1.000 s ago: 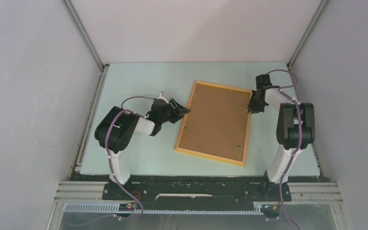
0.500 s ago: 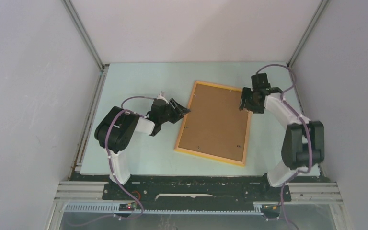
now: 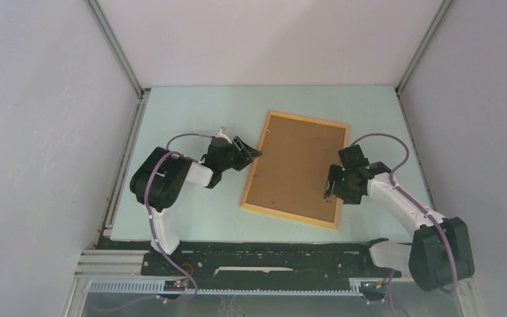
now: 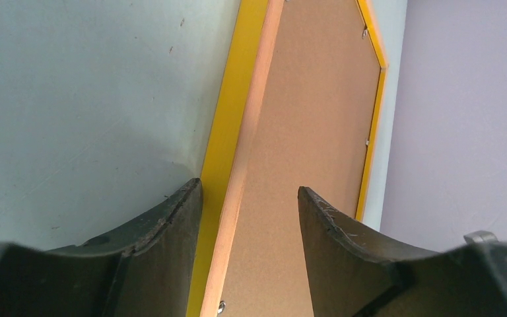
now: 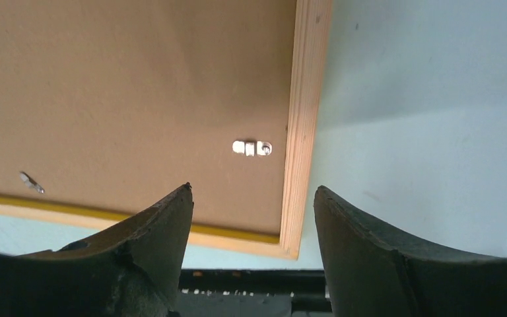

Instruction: Put the photo into the frame

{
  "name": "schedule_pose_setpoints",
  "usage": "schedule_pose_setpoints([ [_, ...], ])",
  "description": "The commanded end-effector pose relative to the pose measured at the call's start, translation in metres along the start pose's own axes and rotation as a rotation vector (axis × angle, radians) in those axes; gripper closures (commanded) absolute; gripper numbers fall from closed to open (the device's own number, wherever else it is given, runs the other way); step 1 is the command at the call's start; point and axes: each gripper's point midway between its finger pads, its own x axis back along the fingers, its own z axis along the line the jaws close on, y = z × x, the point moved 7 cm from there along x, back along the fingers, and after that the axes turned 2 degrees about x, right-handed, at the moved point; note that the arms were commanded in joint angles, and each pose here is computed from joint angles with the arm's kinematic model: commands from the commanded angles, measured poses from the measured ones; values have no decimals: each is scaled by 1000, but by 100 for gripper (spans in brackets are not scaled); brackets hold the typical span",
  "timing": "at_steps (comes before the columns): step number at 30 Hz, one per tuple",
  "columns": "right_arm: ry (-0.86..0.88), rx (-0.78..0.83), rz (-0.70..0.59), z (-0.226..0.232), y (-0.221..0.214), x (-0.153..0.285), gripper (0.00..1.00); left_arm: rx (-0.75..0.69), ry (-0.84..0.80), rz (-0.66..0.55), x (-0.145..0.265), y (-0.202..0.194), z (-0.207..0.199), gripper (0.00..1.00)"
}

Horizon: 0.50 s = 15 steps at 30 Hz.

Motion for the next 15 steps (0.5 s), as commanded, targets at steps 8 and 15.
schedule_pose_setpoints([
  [8, -79, -111, 24, -3, -17, -5, 40, -13, -53, 6, 8, 0, -13, 42],
  [15, -113, -86, 7, -5, -12, -15, 39, -12, -52, 7, 8, 0, -13, 41],
])
